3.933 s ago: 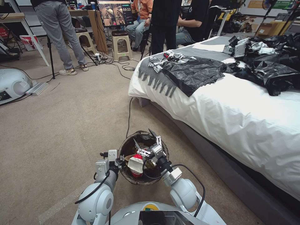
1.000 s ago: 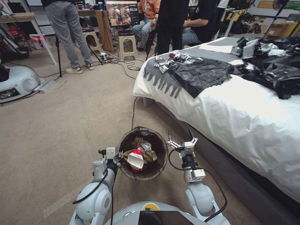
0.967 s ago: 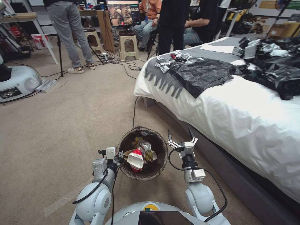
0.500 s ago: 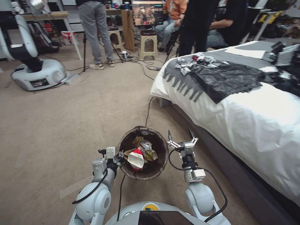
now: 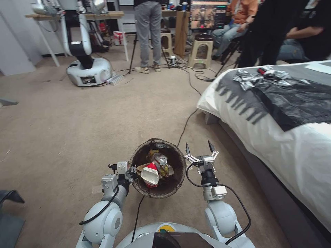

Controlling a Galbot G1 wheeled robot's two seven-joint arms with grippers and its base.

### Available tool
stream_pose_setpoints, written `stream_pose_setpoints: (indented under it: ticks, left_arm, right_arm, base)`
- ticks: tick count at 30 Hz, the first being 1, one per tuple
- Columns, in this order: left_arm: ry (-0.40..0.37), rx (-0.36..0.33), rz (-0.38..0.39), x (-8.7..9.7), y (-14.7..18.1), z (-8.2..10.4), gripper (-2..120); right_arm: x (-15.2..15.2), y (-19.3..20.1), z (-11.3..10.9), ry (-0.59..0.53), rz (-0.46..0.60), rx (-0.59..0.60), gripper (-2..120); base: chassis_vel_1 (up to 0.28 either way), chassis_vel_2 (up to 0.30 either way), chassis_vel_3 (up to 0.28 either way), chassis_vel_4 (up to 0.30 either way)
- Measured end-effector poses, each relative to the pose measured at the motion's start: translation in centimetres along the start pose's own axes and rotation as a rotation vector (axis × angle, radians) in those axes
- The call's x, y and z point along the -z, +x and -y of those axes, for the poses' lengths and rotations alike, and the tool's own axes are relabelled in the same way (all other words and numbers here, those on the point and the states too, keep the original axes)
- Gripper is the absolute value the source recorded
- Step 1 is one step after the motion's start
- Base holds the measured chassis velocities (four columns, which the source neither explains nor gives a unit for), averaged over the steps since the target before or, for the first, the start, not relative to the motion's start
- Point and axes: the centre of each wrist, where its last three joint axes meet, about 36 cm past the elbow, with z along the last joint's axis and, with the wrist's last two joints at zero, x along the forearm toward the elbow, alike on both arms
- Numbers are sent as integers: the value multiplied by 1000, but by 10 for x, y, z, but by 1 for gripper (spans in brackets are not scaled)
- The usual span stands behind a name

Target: Pick up the trash bin, then pick up the garbage from the floor and place it into the trash bin.

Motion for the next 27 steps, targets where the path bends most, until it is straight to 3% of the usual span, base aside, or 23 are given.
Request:
stream_pose_setpoints:
  ticks: [27]
  left_arm:
    - [0, 3, 32, -2, -2, 0, 0]
  right_arm:
    - [0, -1, 0, -2, 6, 5, 100]
  base:
    - [127, 124, 128, 122]
